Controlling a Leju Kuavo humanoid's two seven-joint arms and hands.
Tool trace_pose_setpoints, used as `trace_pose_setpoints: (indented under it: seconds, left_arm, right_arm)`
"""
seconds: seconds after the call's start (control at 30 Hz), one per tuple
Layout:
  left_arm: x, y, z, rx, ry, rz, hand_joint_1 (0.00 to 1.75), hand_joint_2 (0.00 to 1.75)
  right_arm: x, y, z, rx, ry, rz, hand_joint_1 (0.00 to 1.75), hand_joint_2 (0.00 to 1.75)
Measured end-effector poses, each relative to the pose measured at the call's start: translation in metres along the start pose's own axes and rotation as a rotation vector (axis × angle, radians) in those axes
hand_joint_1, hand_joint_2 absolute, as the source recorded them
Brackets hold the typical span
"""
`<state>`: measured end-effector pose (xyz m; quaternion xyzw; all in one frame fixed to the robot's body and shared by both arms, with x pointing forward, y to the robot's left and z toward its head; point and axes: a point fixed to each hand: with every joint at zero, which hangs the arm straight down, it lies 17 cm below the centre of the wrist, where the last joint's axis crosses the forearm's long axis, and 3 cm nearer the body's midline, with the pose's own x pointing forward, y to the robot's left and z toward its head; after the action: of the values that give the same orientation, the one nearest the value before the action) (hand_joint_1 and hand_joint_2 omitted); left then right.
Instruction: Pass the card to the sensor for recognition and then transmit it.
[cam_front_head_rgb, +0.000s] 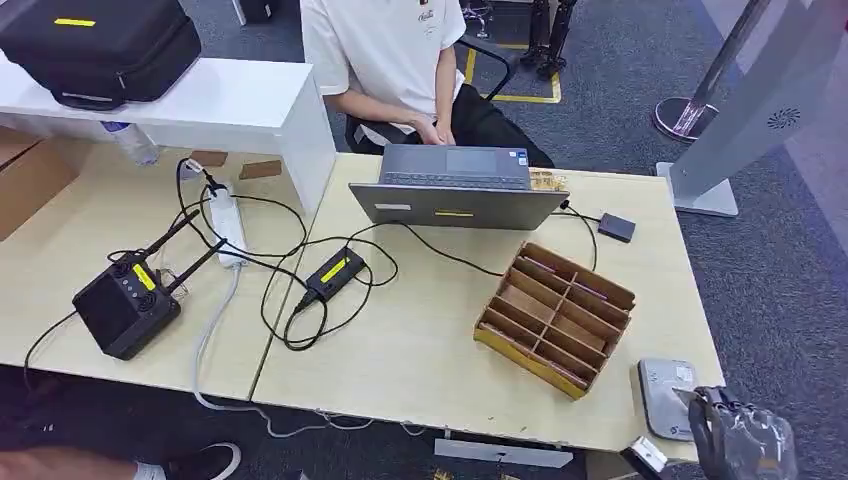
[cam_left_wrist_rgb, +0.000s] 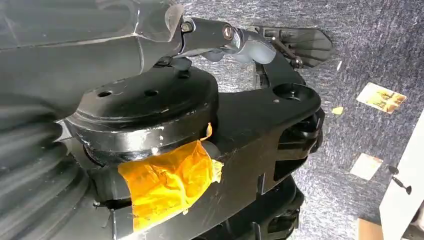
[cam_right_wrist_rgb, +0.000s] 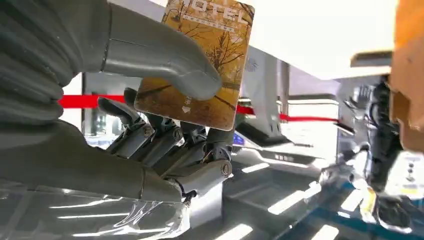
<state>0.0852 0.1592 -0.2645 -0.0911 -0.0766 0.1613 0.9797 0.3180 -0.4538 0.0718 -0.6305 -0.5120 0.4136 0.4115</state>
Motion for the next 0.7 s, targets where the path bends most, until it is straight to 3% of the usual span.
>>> trace_pose_setpoints:
  seconds: [0.5, 0.7]
  left_arm:
    - [-0.001, 0.001, 0.000, 0.008, 0.003, -0.015, 0.00, 1.75]
    - [-0.004, 0.001, 0.000, 0.007, 0.013, -0.046, 0.00, 1.75]
  right_arm:
    - [-0.010, 0.026, 0.013, 0.075, 0.057, 0.010, 1.75, 1.75]
    - [-0.006, -0.003, -0.011, -0.048, 0.025, -0.045, 1.75, 1.75]
